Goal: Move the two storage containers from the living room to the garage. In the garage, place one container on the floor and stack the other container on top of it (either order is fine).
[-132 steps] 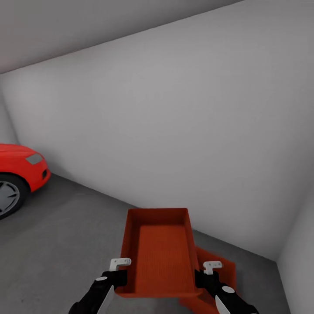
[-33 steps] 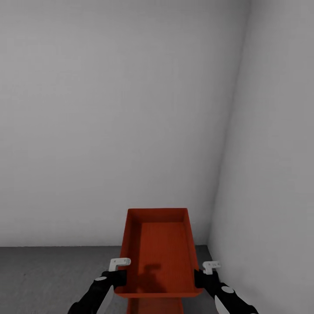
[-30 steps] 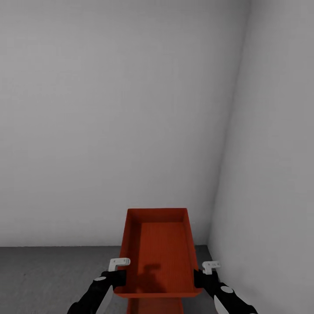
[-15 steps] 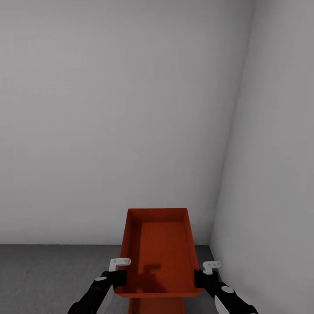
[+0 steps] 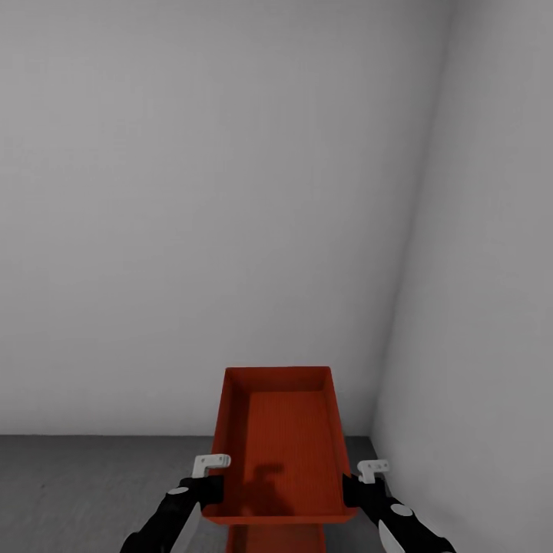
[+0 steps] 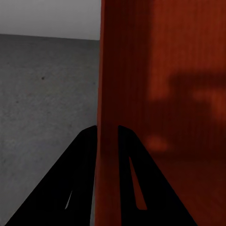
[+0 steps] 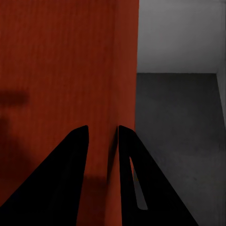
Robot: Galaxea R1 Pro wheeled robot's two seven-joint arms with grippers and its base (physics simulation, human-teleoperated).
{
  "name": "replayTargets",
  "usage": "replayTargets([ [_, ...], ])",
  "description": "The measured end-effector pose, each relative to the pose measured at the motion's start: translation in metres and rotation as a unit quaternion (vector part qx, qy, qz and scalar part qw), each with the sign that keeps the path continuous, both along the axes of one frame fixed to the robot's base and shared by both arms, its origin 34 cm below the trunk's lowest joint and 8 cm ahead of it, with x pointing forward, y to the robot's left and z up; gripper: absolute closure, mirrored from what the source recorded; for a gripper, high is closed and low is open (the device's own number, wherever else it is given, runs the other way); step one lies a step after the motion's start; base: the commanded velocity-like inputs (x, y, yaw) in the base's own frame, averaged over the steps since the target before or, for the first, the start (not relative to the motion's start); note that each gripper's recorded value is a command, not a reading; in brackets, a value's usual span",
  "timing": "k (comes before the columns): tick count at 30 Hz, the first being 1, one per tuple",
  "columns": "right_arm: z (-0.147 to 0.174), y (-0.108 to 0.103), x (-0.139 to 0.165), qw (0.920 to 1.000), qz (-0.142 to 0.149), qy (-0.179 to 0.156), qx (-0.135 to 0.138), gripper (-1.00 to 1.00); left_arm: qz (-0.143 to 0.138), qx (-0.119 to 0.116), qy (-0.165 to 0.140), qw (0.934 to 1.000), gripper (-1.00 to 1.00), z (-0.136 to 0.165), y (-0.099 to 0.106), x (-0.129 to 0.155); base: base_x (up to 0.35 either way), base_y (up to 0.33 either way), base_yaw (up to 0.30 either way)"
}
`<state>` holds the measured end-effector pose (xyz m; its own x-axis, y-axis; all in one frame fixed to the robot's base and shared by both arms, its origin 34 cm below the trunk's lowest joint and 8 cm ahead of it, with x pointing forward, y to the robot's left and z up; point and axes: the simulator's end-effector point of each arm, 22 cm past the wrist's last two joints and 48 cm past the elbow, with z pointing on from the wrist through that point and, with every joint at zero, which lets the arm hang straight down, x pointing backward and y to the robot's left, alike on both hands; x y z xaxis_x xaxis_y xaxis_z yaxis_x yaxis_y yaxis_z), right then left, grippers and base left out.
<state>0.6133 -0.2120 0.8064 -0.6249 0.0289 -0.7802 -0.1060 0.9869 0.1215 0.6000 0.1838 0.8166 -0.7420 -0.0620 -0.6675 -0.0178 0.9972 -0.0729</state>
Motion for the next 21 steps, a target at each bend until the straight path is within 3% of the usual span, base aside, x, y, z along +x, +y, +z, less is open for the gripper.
replayTargets([
  [10, 0.0, -0.0002, 0.0, 1.0, 0.0, 0.0, 0.0, 1.0, 0.0, 0.0, 0.0, 1.0, 1.0, 0.0, -0.0002, 0.0, 0.305, 0.0, 0.0],
  [21, -0.0004, 0.0001, 0.0003, 1.0, 0.0, 0.0, 0.0, 1.0, 0.0, 0.0, 0.0, 1.0, 1.0, -0.0004, 0.0001, 0.0003, 0.045, 0.0, 0.0],
])
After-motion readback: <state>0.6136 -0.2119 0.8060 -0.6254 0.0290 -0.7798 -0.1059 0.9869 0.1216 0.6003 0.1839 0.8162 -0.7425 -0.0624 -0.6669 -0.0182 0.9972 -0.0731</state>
